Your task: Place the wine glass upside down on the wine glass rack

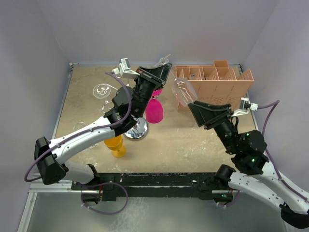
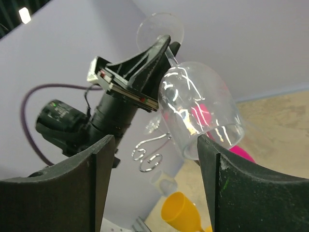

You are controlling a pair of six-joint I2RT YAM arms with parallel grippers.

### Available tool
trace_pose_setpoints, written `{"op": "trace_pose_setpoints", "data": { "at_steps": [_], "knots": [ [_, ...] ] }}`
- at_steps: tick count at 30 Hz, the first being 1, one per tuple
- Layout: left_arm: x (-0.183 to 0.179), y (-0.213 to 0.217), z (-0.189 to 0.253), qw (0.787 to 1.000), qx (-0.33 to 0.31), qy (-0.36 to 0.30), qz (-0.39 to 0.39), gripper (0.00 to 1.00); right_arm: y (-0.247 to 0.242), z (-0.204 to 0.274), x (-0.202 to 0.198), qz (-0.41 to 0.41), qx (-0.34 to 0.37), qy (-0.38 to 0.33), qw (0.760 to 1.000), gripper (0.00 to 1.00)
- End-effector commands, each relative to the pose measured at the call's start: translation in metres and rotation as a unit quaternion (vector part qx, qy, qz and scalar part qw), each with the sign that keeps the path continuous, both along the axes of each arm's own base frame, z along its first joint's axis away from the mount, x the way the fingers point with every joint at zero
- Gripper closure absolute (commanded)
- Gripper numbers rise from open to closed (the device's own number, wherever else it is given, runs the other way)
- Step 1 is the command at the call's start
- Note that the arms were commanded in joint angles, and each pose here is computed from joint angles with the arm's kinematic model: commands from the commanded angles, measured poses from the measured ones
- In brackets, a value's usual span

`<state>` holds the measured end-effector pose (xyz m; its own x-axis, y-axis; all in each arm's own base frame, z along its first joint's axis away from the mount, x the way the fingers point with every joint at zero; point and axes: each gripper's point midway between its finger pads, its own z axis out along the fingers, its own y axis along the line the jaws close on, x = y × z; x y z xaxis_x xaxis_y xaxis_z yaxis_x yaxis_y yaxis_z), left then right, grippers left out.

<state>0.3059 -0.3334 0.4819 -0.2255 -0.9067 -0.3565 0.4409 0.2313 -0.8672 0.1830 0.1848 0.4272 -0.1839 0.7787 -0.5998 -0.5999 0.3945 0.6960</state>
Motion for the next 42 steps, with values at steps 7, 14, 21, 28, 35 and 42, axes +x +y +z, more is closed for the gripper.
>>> {"op": "trace_pose_setpoints", "data": {
  "at_steps": [7,14,21,28,35,42],
  "knots": [
    [-0.030,0.017,0.040,0.978,0.173,-0.120,0.009,1.00,-0.008,-0.008,-0.001,-0.024,-0.171,0.024,0.985,0.24],
    [-0.069,-0.003,0.039,0.945,0.222,-0.229,-0.075,1.00,-0.012,0.027,0.011,-0.068,-0.190,-0.027,0.979,0.24],
    [-0.100,-0.008,0.038,0.916,0.231,-0.301,-0.127,1.00,0.025,0.031,0.012,-0.017,-0.240,-0.090,0.966,0.29],
    [-0.117,-0.015,0.032,0.898,0.240,-0.331,-0.164,1.00,0.035,0.028,0.019,-0.014,-0.227,-0.089,0.970,0.39],
    [-0.127,-0.016,0.030,0.891,0.233,-0.342,-0.185,1.00,0.040,0.031,0.021,-0.014,-0.202,-0.100,0.974,0.52],
    [-0.138,-0.017,0.036,0.886,0.214,-0.355,-0.208,1.00,0.051,0.025,0.020,0.008,-0.215,-0.108,0.971,0.69]
  ]
}}
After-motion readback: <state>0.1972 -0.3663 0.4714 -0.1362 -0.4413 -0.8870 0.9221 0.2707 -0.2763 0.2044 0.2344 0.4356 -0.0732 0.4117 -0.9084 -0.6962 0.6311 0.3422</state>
